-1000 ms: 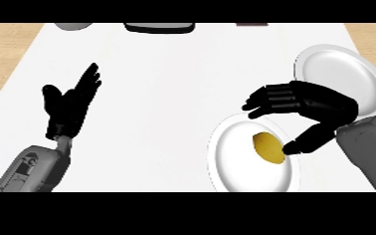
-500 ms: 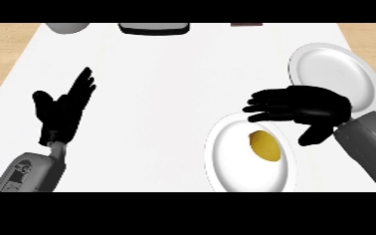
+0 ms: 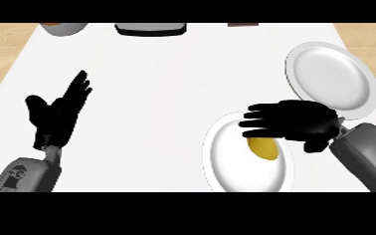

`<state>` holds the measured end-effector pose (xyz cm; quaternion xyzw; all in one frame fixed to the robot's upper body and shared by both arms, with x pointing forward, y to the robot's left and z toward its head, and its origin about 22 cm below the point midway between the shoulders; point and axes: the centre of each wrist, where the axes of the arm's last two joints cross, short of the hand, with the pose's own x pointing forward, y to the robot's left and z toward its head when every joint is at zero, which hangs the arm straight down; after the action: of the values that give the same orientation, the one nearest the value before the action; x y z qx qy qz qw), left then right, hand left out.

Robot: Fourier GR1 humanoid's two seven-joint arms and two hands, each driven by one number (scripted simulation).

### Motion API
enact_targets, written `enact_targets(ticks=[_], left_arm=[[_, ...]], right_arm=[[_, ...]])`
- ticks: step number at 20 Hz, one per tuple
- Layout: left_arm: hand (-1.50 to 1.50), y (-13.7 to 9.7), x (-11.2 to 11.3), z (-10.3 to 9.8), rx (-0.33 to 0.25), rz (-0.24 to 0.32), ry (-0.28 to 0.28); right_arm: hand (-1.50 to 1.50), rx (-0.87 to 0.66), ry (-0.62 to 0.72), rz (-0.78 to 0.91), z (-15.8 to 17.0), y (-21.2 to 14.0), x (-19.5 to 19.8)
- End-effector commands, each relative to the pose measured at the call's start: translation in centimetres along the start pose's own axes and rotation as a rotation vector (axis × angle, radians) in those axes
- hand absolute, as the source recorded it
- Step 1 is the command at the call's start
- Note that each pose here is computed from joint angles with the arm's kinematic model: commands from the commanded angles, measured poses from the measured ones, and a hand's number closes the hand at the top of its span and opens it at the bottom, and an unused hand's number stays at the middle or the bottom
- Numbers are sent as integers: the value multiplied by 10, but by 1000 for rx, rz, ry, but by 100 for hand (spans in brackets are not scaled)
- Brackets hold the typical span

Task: Pick the lemon from the plate and place it in the plate

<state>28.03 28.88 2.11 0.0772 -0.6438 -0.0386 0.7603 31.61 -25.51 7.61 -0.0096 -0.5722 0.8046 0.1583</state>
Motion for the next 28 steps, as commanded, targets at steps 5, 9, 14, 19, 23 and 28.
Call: enact_targets(ticks=[5,9,14,19,23,28], left_arm=[[0,-13,-4,-2,29,6,5],[0,-14,0,0,-1,-13,9],[0,12,10,-1,20,3,6],[0,-8,22,-12,20,8,-2],[0,4,8,-2,6,15,-5],[0,-2,-9,7,2,9,-14]], right_arm=[[-150,87,97,174,-17,0,15],[-150,159,130,209,-25,14,14],[-150,202,155,224,-31,28,17],[-150,216,167,235,-57,32,31],[-150,197,203,242,-72,18,23],[-150,219,198,293,-80,48,26]])
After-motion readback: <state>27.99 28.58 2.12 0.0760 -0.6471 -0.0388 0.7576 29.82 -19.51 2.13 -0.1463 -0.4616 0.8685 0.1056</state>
